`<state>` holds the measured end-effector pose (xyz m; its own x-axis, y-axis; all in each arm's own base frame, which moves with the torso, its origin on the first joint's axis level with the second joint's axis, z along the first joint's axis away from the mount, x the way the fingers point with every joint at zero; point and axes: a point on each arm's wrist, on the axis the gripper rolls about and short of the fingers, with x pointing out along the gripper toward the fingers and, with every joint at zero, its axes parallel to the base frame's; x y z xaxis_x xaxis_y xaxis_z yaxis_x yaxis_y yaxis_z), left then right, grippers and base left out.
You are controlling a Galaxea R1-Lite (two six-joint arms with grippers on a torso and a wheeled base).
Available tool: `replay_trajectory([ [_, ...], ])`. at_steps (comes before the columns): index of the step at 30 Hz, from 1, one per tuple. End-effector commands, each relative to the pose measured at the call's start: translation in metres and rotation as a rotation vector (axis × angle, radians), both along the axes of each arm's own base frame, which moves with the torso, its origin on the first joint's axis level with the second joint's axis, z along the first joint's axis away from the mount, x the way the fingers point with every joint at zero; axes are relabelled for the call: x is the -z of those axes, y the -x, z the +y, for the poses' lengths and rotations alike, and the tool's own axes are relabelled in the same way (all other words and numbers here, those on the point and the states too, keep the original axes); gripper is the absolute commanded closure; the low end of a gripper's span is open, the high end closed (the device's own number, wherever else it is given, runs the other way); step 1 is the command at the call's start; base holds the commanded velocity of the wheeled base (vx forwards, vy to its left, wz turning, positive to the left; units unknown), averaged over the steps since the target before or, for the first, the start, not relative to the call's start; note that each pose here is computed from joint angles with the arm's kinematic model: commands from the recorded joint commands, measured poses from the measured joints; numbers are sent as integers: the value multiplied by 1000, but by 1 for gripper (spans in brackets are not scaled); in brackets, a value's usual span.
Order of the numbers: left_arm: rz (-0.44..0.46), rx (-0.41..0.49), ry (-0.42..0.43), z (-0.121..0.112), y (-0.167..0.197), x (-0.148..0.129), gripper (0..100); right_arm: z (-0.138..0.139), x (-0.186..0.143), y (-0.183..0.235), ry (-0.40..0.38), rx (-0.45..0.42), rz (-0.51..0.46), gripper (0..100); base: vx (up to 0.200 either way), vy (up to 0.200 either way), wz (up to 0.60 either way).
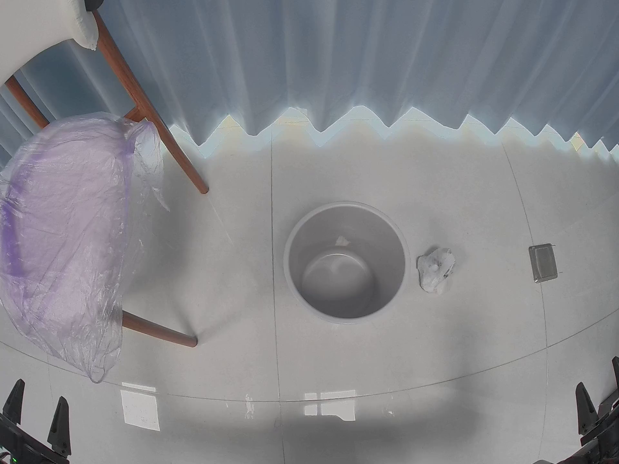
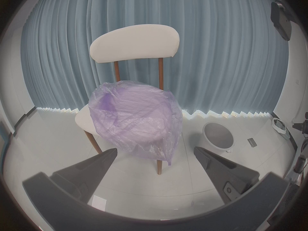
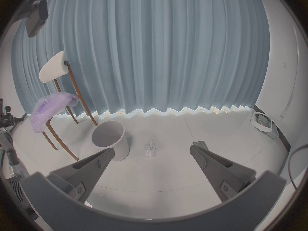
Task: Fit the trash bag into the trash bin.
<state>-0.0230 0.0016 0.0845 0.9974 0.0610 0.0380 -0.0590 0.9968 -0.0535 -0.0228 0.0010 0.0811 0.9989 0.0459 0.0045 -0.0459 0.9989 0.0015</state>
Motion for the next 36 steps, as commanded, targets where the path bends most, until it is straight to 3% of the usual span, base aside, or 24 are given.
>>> replay_trajectory([
  [1, 1, 0, 1, 0, 0, 5, 0, 0, 5, 0, 2, -2, 0, 0, 0, 0, 0],
  [12, 0, 2, -10, 0, 0, 5, 0, 0, 5, 0, 2, -2, 0, 0, 0, 0, 0],
  [15, -77, -1, -6, 0, 1, -3, 0, 0, 5, 0, 3, -2, 0, 0, 0, 0, 0],
  [16, -156, -1, -6, 0, 2, -11, 0, 0, 5, 0, 3, -2, 0, 0, 0, 0, 0],
  [28, -156, 30, -30, -1, 2, -12, 0, 0, 5, 0, 3, -2, 0, 0, 0, 0, 0],
  [36, -172, 117, -66, -3, 6, -21, 0, 0, 5, 0, 3, 0, 0, 0, 0, 0, 0],
])
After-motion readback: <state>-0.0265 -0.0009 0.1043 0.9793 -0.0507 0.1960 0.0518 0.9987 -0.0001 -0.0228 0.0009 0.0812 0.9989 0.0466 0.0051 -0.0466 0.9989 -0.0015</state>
